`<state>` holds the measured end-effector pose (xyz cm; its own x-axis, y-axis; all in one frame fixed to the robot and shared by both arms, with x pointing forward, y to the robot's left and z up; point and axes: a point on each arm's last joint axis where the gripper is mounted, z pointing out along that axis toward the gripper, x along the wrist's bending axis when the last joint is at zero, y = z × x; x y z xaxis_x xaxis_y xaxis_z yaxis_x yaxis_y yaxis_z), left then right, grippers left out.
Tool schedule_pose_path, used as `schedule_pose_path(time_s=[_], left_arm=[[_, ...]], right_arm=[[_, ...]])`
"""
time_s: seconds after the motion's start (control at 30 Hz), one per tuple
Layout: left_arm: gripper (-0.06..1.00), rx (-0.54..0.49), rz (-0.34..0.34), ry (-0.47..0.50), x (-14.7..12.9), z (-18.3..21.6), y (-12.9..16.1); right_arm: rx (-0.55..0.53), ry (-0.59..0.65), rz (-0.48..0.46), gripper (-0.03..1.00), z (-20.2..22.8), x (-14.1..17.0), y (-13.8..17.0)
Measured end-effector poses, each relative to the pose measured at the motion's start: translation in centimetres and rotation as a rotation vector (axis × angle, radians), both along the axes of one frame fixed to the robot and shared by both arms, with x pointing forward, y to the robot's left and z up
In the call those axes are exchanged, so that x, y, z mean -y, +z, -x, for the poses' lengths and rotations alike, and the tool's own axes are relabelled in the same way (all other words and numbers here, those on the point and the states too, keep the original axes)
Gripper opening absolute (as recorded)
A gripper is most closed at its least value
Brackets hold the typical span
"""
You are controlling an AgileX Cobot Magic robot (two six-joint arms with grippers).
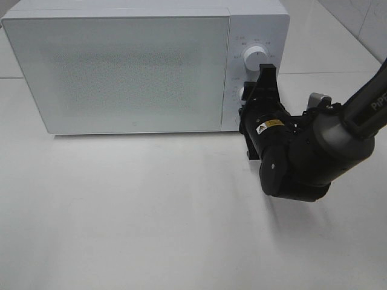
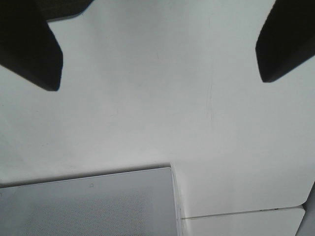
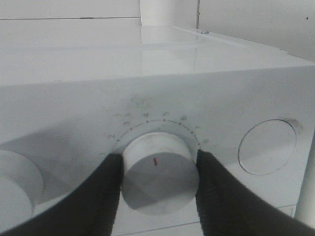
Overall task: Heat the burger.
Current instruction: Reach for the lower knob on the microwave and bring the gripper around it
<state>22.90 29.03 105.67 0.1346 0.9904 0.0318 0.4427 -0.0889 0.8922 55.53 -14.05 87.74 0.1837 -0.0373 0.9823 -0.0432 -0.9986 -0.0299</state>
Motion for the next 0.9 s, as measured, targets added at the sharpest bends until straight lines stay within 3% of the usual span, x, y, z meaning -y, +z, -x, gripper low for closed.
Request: schedule_pose_path(time_s=[0.27, 0.47, 0.9], left_arm=[[0.99, 0.000, 0.000, 0.000, 0.00, 0.00, 0.00], [0.99, 0.000, 0.000, 0.000, 0.00, 0.00, 0.00], [0.99, 0.000, 0.000, 0.000, 0.00, 0.00, 0.00]], right_arm=[[0.006, -0.037, -0.154, 0.43, 0.00, 0.07, -0.01], [0.009, -0.052, -0.219, 0.43, 0.00, 0.10, 0.00], [0.010, -0.058, -0.243, 0.43, 0.00, 0.11, -0.01]])
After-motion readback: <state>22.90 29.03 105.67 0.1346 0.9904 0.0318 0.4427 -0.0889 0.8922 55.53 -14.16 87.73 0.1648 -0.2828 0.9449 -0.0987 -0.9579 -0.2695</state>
